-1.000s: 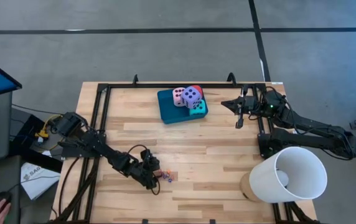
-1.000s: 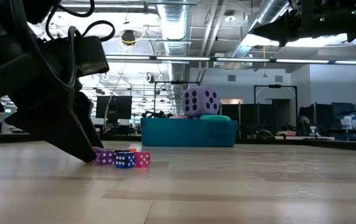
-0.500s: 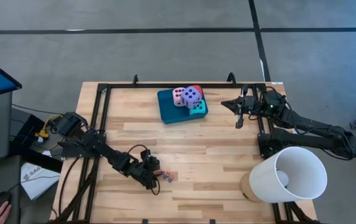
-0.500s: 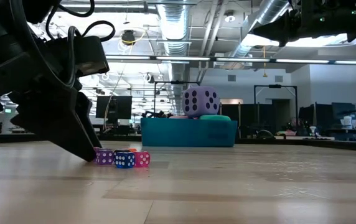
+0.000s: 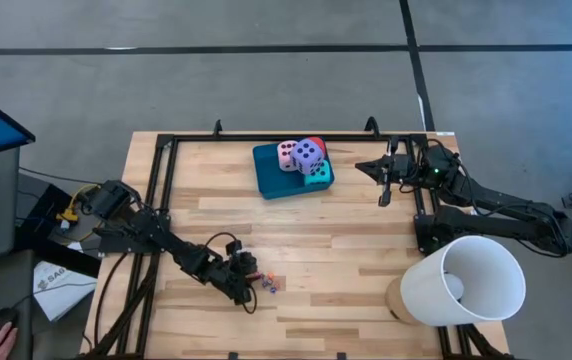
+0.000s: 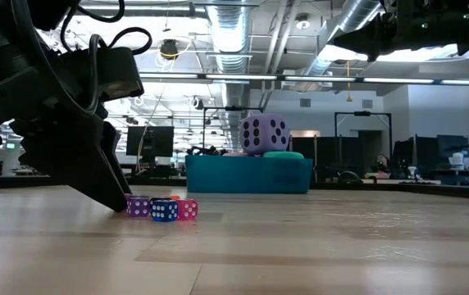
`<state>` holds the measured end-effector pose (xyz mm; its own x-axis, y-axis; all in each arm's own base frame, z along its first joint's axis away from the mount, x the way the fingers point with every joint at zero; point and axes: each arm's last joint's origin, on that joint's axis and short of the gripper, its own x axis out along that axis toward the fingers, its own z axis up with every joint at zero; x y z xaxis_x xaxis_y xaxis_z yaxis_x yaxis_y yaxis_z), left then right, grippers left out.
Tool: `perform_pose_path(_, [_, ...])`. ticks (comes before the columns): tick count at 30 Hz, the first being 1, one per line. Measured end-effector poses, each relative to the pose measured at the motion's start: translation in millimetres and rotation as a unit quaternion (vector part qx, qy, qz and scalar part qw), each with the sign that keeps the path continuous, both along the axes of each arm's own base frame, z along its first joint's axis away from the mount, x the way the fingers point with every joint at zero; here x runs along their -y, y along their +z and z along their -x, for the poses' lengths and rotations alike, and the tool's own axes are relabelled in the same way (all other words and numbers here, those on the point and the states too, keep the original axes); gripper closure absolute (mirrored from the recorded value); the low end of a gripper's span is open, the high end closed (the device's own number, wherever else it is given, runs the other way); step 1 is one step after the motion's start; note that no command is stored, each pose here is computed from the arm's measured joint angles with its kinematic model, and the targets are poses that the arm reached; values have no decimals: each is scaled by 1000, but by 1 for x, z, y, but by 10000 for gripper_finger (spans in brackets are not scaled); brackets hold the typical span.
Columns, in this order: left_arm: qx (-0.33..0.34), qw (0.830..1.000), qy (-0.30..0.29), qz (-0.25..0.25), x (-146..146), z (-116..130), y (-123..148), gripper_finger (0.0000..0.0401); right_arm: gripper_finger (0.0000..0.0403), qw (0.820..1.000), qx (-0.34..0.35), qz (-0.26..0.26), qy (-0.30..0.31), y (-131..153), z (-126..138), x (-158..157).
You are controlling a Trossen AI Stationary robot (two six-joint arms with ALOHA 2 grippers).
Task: Pick & Place Dice
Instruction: Put the left small red dice into the blue bin
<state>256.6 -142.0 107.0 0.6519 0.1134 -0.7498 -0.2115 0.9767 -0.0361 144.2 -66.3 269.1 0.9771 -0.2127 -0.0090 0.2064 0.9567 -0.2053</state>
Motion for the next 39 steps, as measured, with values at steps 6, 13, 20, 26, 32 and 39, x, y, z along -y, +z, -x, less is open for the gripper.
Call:
perform_pose_path(6, [-4,1000,-6,10,1,0,0,279,403,1000,0,0,0,0,0,0])
perform_pose_path(13, [-5,1000,-9,14,1,0,0,320,403,1000,-3,-1,0,-1,0,0])
perform_pose_path(20, [-6,1000,-11,17,1,0,2,364,403,1000,-3,-1,0,-1,0,0])
perform_pose_path(26, [-6,1000,0,23,-9,0,12,349,403,1000,-3,-2,0,-1,0,0])
perform_pose_path(32, [-4,999,39,14,-31,-4,25,357,403,1000,-5,2,0,-1,0,0])
perform_pose_path(39, [26,992,119,22,-75,-11,49,355,403,1000,-6,3,0,-1,0,0])
